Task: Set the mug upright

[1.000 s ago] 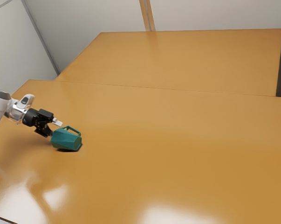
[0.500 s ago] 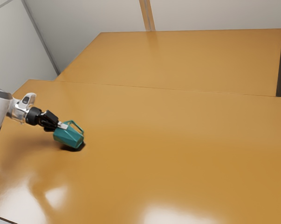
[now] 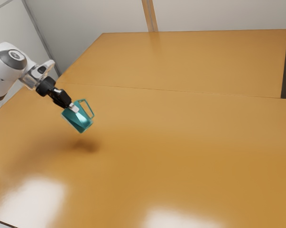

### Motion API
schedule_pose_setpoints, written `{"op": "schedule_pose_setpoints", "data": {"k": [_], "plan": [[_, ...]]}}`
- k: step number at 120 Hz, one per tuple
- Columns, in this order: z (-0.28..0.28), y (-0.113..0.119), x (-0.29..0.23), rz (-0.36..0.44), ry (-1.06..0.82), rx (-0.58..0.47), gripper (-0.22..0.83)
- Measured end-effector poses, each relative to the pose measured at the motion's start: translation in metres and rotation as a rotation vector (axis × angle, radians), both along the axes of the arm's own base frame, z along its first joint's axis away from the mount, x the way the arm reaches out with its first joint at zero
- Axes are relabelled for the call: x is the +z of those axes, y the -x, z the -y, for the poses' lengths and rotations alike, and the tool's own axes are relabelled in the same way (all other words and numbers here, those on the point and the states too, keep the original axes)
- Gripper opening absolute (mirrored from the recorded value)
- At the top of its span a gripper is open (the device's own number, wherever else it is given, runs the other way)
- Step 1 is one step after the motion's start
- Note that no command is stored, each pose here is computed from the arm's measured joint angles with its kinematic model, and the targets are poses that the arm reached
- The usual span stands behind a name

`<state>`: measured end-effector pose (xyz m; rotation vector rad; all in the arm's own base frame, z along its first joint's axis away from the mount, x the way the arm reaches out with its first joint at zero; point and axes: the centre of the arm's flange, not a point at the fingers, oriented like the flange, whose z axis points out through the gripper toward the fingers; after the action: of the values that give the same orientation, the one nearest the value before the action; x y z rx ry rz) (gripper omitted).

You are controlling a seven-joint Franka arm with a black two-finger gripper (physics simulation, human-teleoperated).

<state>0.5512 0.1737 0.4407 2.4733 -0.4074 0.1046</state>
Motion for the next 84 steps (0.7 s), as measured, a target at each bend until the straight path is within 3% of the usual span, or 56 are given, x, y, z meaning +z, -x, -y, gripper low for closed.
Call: {"op": "schedule_pose_setpoints", "data": {"k": [20,52,84], "plan": [[0.056,-0.019,0.013,0.017,-0.251,-0.095,-0.17],[0.124,-0.015,0.004,0.099,-0.488,-0.116,-0.17],[0.18,0.001,-0.028,0.159,-0.589,-0.108,-0.17]]}}
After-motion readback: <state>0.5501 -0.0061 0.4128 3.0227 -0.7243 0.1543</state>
